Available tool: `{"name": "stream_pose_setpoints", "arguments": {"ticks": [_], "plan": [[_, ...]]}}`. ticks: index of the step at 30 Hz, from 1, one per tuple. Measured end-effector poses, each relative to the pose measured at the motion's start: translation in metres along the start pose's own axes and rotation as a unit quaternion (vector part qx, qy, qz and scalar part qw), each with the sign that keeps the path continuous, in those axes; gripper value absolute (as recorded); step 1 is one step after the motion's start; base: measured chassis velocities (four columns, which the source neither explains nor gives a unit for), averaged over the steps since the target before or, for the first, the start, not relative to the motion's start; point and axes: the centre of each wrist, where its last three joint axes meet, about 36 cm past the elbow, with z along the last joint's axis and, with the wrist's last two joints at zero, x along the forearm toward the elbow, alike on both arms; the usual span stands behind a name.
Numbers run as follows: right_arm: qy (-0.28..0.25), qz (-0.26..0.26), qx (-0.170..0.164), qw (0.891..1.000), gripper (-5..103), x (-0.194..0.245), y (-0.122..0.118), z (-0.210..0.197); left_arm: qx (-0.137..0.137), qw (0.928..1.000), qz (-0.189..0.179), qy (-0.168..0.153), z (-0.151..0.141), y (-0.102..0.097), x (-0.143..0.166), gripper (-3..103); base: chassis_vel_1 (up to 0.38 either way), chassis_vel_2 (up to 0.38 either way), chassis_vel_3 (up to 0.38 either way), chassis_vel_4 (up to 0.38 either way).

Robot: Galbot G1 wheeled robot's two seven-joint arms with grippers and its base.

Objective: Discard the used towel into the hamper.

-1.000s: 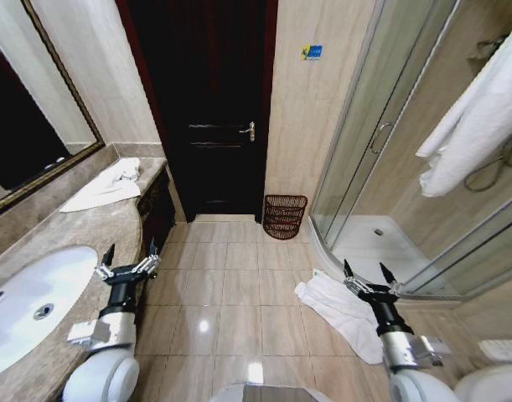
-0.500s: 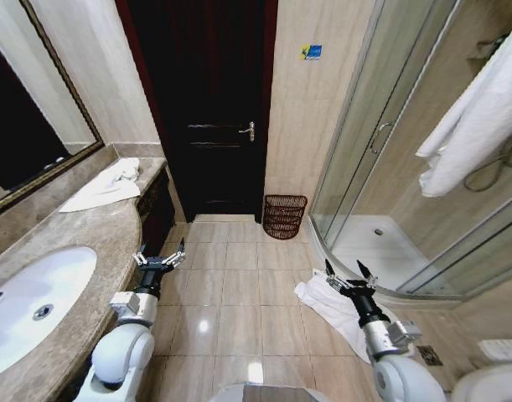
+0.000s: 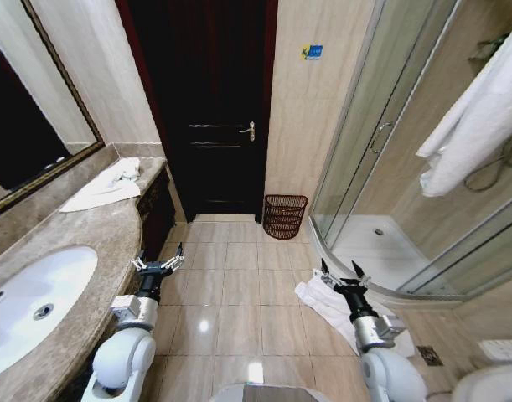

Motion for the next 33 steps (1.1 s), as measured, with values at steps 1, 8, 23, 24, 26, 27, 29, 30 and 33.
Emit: {"name": "stream_pose_setpoints", "arguments": {"ticks": [1, 8, 23, 24, 26, 27, 29, 30, 33], "plan": [[0.0, 0.0, 0.0, 1.0, 100, 0.0, 0.0, 0.0, 0.0, 1.0, 0.0, 0.0, 0.0, 0.0, 0.0, 100, 0.0, 0.0, 0.0, 0.0], [-0.014, -0.004, 0.01, 1.0, 100, 0.0, 0.001, -0.007, 0.002, 1.0, 0.003, -0.006, -0.005, 0.0, 0.003, 100, 0.0, 0.0, 0.0, 0.0], [-0.03, -0.004, 0.017, 0.999, 100, 0.003, 0.003, -0.01, 0.009, 0.9999, 0.007, -0.01, -0.002, -0.001, 0.002, 100, 0.0, 0.0, 0.0, 0.0], [-0.03, -0.005, 0.018, 0.999, 100, 0.002, 0.003, -0.009, 0.011, 0.9999, 0.006, -0.009, 0.0, -0.001, 0.002, 100, 0.0, 0.0, 0.0, 0.0], [-0.03, -0.006, 0.018, 0.999, 100, 0.002, 0.003, -0.009, 0.012, 0.9999, 0.006, -0.009, 0.001, -0.001, 0.002, 100, 0.0, 0.0, 0.0, 0.0], [-0.031, -0.006, 0.019, 0.999, 100, 0.002, 0.003, -0.009, 0.012, 0.9999, 0.006, -0.009, 0.002, -0.002, 0.002, 100, 0.0, 0.0, 0.0, 0.0], [-0.032, -0.007, 0.02, 0.999, 100, 0.002, 0.003, -0.009, 0.013, 0.9999, 0.005, -0.009, 0.004, -0.002, 0.002, 100, -0.039, 0.048, 0.057, -0.037], [-0.032, -0.008, 0.021, 0.999, 100, 0.003, 0.003, -0.009, 0.013, 0.9999, 0.005, -0.009, 0.005, -0.002, 0.001, 100, -0.046, 0.068, 0.075, -0.055], [-0.033, -0.008, 0.022, 0.999, 100, 0.003, 0.003, -0.009, 0.012, 0.9999, 0.004, -0.011, 0.007, -0.001, 0.001, 100, -0.056, 0.074, 0.078, -0.073]]}}
